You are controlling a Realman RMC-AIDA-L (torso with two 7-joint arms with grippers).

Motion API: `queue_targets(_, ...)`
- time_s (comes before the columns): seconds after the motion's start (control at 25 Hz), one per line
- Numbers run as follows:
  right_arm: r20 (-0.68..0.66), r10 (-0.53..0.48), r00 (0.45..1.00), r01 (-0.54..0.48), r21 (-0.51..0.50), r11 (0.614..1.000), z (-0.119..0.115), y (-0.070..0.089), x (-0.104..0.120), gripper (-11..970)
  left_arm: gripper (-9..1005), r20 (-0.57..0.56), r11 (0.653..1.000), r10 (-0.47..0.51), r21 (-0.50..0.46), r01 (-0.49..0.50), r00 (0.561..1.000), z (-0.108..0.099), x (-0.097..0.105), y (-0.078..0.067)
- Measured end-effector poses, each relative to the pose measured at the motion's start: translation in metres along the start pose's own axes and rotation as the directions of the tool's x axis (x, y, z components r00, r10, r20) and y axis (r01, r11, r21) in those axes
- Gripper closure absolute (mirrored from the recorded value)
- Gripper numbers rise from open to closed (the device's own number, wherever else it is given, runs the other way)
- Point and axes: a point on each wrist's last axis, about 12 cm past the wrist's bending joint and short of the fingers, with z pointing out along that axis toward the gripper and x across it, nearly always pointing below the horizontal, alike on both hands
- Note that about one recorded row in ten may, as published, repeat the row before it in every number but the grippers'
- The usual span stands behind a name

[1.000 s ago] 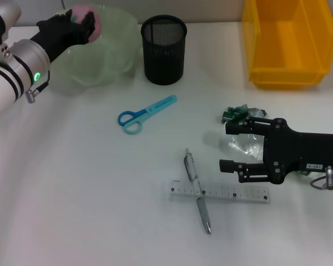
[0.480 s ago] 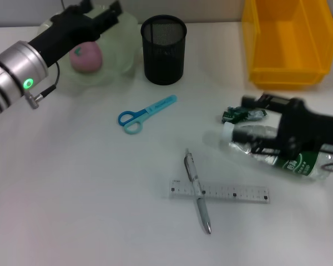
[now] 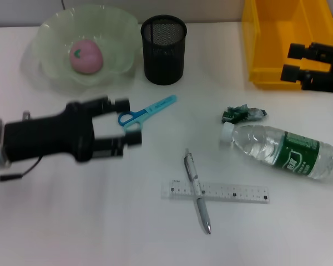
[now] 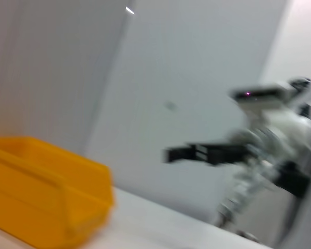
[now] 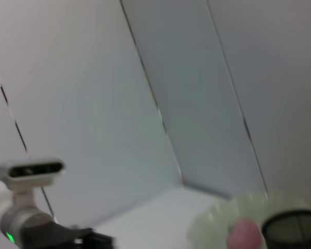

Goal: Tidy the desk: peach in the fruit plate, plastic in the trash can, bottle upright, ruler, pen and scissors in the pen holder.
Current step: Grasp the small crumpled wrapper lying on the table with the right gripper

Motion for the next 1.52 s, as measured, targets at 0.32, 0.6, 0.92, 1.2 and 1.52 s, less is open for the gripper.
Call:
queue_targets(0.32,-0.532,-0.048,0.846,0.072,0.025,0.997,0.053,-0.031,-0.057,163,167,-0.059,0.999,-0.028,0.040,0.030,0.998,-0.005,0.014,-0.010)
queue_targets(0.6,-0.684,-0.090,0.724,0.173,0.054,0.983,0.093,-0.037,-0.059,163,167,-0.074,0.998,-0.032,0.051,0.036,0.997,-0.002,0.017,-0.012)
queue_targets(0.92,-0.721,-0.090,0.687,0.221,0.090,0.971,0.126,-0.038,-0.033,163,167,-0.079,0.998,-0.042,0.051,0.046,0.996,-0.003,0.021,-0.014)
queue_targets(1.2,-0.742,-0.087,0.665,0.240,0.102,0.965,0.138,-0.038,-0.015,180,167,-0.077,0.998,-0.042,0.050,0.046,0.996,-0.003,0.021,-0.014)
queue_targets(1.52,-0.755,-0.078,0.651,0.268,0.133,0.954,0.145,-0.042,-0.002,355,168,-0.081,0.997,-0.042,0.054,0.046,0.996,-0.002,0.020,-0.014)
